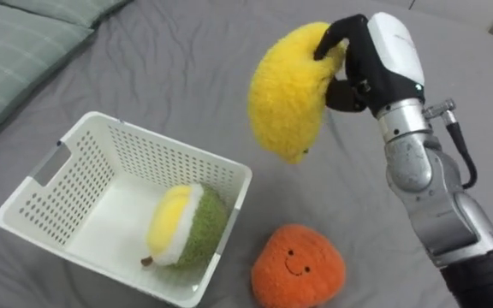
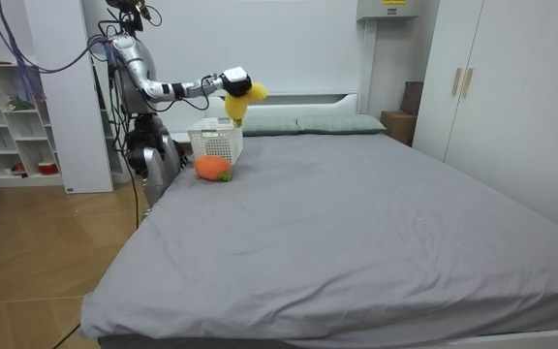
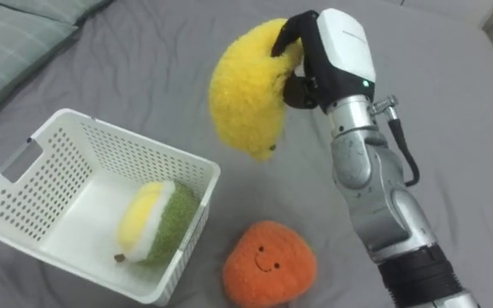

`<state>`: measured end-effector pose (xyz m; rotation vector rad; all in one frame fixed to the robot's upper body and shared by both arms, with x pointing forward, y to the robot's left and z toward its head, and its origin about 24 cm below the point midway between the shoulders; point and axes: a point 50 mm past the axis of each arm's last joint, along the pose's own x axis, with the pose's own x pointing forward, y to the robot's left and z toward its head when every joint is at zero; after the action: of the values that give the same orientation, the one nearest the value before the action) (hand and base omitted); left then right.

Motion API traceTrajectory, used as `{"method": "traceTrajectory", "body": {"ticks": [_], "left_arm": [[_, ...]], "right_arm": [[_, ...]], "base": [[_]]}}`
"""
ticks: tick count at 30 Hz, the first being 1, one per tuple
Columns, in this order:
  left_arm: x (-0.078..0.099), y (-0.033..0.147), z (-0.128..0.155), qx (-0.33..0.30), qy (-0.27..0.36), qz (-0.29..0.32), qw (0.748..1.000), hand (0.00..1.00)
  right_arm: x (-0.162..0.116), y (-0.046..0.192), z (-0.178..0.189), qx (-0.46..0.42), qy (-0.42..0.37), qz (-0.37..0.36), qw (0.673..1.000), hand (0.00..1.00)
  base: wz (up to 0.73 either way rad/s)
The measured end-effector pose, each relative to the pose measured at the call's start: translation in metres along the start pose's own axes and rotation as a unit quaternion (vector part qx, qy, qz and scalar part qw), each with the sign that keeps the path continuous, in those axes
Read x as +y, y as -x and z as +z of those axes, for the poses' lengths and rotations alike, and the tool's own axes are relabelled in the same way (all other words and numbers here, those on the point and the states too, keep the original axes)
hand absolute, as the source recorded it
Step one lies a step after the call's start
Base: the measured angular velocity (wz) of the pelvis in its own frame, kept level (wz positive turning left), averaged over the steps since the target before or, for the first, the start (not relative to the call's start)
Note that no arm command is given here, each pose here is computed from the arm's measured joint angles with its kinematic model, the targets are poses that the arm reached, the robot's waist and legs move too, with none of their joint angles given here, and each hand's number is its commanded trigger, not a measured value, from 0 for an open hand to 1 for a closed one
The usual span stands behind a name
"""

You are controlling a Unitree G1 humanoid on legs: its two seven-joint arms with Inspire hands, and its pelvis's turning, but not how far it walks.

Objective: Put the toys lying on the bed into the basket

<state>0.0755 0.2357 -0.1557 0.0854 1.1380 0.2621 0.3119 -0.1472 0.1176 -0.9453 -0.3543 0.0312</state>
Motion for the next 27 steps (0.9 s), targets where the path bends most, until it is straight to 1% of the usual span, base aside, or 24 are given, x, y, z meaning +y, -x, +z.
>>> {"method": "traceTrajectory", "body": {"ticks": [4, 8, 10, 14, 17, 23, 26, 27], "left_arm": [[-0.004, -0.001, 0.005, -0.007, -0.014, -0.004, 1.000, 0.00], [-0.008, -0.002, 0.007, -0.005, -0.012, -0.006, 1.000, 0.00], [-0.009, -0.002, 0.011, -0.008, -0.011, -0.004, 1.000, 0.00], [-0.012, -0.004, 0.016, -0.010, -0.017, -0.005, 1.000, 0.00], [-0.016, -0.005, 0.022, -0.015, -0.026, -0.009, 1.000, 0.00], [-0.018, -0.006, 0.022, -0.011, -0.027, -0.014, 0.999, 0.00], [-0.020, -0.006, 0.024, -0.014, -0.035, -0.018, 0.999, 0.00], [-0.020, -0.006, 0.025, -0.016, -0.035, -0.019, 0.999, 0.00]], "right_arm": [[0.010, -0.001, 0.013, -0.013, -0.022, 0.037, 0.999, 1.00], [0.016, 0.000, 0.028, -0.032, -0.030, 0.061, 0.997, 1.00], [0.025, 0.002, 0.041, -0.048, -0.037, 0.086, 0.994, 1.00], [0.040, 0.004, 0.053, -0.056, -0.026, 0.127, 0.990, 1.00], [0.054, 0.009, 0.064, -0.068, -0.028, 0.174, 0.982, 1.00], [0.064, 0.009, 0.080, -0.086, -0.052, 0.201, 0.975, 1.00], [0.076, 0.014, 0.091, -0.103, -0.054, 0.228, 0.967, 1.00], [0.081, 0.016, 0.093, -0.106, -0.055, 0.241, 0.963, 0.69]], "base": [[0.00], [0.00], [0.00], [0.00], [0.00], [0.00], [0.00], [0.00]]}}
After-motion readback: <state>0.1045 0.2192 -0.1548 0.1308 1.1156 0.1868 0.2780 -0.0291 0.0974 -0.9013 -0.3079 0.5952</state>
